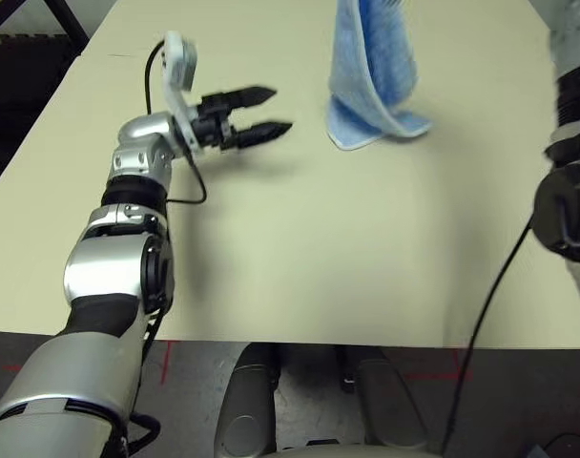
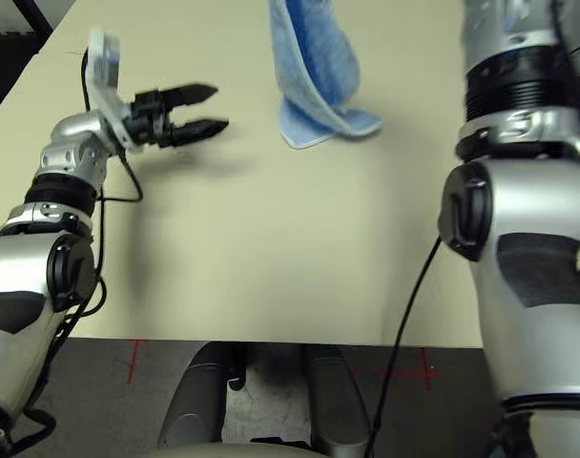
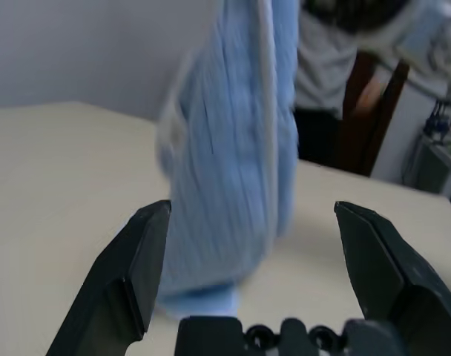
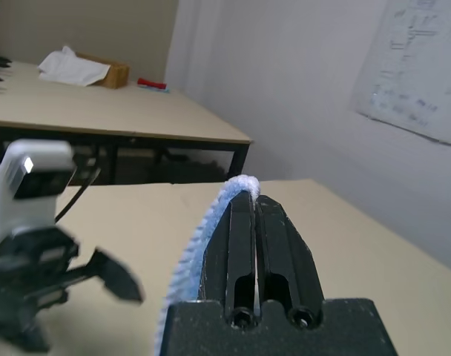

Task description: Fold the towel and set it aside.

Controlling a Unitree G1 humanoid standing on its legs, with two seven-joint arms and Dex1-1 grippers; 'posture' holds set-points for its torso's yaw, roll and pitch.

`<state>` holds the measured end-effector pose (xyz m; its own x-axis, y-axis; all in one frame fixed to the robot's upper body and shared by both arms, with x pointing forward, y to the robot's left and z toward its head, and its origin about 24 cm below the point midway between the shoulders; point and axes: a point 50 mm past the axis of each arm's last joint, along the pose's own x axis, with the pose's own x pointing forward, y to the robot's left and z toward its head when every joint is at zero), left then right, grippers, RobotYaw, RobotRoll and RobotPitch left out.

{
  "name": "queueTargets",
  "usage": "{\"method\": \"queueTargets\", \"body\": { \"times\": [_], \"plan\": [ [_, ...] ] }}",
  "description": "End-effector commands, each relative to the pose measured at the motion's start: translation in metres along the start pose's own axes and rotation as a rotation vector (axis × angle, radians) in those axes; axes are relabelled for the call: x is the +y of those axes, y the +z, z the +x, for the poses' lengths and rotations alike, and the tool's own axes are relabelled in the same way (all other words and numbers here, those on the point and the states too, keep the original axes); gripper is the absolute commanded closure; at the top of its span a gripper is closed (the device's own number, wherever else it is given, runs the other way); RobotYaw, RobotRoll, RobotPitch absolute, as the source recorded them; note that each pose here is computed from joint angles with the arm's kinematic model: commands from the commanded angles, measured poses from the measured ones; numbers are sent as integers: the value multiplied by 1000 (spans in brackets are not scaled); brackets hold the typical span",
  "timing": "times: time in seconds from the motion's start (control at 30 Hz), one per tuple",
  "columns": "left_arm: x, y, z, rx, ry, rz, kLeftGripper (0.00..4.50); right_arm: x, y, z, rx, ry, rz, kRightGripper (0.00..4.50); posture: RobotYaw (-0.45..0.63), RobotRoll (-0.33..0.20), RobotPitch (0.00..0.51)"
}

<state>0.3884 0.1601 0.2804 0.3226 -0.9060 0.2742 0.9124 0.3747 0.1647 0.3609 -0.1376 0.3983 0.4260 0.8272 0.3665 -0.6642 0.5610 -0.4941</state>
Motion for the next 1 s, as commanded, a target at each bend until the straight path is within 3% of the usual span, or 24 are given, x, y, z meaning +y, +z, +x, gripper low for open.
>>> {"method": "queueTargets", "body": {
  "times": [0.03, 0.2, 0.63, 0.73, 1.0],
  "plan": [
    [-4, 9, 15, -46, -1, -35, 0, 0, 1, 1, 11, -16, -22, 4447, 24, 0, 261],
    [-9, 4, 30, 28, 31, -6, 0, -1, 0, 1, 10, -34, -16, 4447, 32, 0, 266],
    [-14, 12, 71, -41, 193, -69, 0, -4, 4, 1, 0, -57, -29, 4447, 32, 0, 261],
    [-15, 9, 79, -11, 229, -48, 0, -5, 6, 0, -9, -69, -30, 4447, 29, 0, 260],
    [3, -15, 61, 161, 434, 77, 0, -26, 34, -15, -62, -162, -73, 4447, 10, 0, 261]
  ]
}}
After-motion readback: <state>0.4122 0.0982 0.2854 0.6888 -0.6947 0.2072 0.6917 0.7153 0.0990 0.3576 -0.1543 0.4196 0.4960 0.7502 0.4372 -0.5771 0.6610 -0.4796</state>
